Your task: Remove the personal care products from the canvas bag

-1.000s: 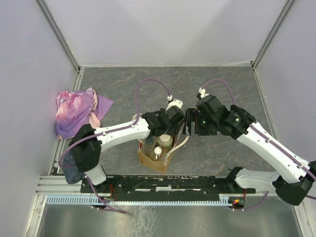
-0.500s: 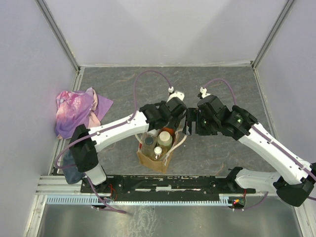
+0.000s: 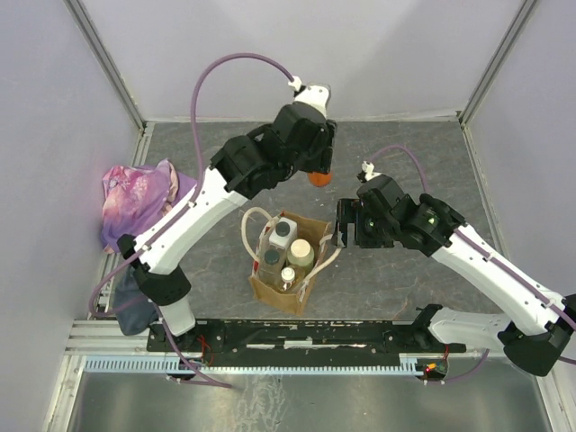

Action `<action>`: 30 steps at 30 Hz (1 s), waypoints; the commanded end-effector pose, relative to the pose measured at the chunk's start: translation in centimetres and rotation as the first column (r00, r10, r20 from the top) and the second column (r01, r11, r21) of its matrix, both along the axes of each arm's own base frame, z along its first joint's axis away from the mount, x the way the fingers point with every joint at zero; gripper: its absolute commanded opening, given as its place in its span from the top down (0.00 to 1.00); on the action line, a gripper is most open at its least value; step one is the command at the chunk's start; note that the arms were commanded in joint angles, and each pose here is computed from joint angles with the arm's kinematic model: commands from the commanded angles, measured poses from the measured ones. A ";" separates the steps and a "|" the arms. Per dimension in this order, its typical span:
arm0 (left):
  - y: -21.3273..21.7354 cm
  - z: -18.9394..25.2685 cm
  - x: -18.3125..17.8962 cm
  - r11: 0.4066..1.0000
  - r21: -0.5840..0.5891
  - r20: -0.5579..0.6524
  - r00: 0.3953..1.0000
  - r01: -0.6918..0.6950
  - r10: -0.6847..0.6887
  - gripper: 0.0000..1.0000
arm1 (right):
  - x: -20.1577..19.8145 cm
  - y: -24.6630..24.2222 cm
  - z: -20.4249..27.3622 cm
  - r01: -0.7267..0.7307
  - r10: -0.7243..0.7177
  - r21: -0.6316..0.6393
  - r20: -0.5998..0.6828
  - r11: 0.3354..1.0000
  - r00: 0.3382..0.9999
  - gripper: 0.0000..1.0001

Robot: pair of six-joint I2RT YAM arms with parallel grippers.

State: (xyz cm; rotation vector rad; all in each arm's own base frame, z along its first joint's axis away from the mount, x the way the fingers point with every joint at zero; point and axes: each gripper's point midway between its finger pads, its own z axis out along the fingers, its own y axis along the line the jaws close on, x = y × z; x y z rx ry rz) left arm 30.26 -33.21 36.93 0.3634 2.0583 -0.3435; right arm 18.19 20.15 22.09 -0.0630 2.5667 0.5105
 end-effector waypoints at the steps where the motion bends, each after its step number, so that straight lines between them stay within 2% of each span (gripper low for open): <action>1: 2.3 1.8 3.6 0.998 0.006 0.057 0.996 -0.068 0.068 0.84 | 0.4 0.6 0.7 -0.008 0.007 0.034 0.034 0.999 0.999 0.08; 5: 3.8 -1.8 7.1 0.991 0.040 0.012 0.991 -0.131 0.131 0.83 | 0.5 0.6 0.7 -0.005 0.004 0.031 0.036 0.999 0.999 0.08; 10: 5.8 -7.0 11.5 0.976 0.026 0.004 0.977 -0.215 0.215 0.82 | 0.7 0.9 0.9 -0.012 0.010 0.039 0.045 0.999 0.999 0.08; 15: 6.9 -11.3 13.9 0.963 0.026 0.002 0.963 -0.270 0.270 0.82 | 0.7 1.8 0.8 -0.038 0.036 0.055 0.026 0.998 0.999 0.08; 21: 7.7 -16.5 15.4 0.943 0.090 -0.010 0.946 -0.321 0.324 0.80 | 0.6 2.1 0.6 -0.052 0.051 0.063 0.019 0.997 0.999 0.09; 24: 8.3 -18.2 15.7 0.926 0.111 -0.013 0.931 -0.361 0.365 0.71 | 0.6 1.8 1.0 -0.059 0.057 0.053 0.029 0.997 0.998 0.08; 30: 8.7 -18.8 15.2 0.922 0.079 -0.011 0.925 -0.379 0.381 0.39 | 0.5 1.4 0.6 -0.058 0.057 0.035 0.026 0.998 0.998 0.07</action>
